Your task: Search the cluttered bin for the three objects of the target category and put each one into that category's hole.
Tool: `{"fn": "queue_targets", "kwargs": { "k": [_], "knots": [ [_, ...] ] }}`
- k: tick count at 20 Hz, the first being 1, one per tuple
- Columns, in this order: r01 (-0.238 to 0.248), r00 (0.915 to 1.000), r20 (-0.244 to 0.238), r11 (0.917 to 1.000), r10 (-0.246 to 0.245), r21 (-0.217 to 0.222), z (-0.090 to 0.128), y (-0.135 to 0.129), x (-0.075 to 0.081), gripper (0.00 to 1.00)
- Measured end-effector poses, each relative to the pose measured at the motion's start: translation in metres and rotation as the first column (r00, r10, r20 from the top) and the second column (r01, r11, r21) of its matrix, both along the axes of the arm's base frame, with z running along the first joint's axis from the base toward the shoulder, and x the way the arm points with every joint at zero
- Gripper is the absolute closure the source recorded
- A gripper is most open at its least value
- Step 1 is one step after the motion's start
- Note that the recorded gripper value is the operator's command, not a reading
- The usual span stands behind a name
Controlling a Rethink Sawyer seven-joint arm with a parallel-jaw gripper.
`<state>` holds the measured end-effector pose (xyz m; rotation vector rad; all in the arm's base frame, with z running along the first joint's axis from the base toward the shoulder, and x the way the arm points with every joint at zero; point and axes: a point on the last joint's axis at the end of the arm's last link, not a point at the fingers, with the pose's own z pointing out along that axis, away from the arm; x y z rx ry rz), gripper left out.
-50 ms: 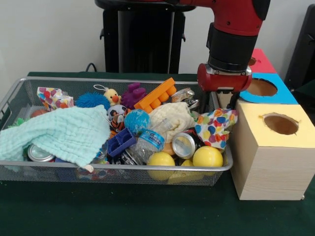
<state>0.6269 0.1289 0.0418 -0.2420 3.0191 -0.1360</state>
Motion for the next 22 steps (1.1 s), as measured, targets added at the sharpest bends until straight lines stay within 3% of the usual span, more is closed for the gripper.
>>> {"fn": "queue_targets", "kwargs": {
  "k": [7,22],
  "knots": [
    [-0.002,0.9996,0.028,1.0000,0.002,-0.002,0.003,0.000,0.016,0.00],
    [-0.002,0.9996,0.027,1.0000,0.002,-0.006,-0.011,-0.003,0.018,0.00]
  ]
}}
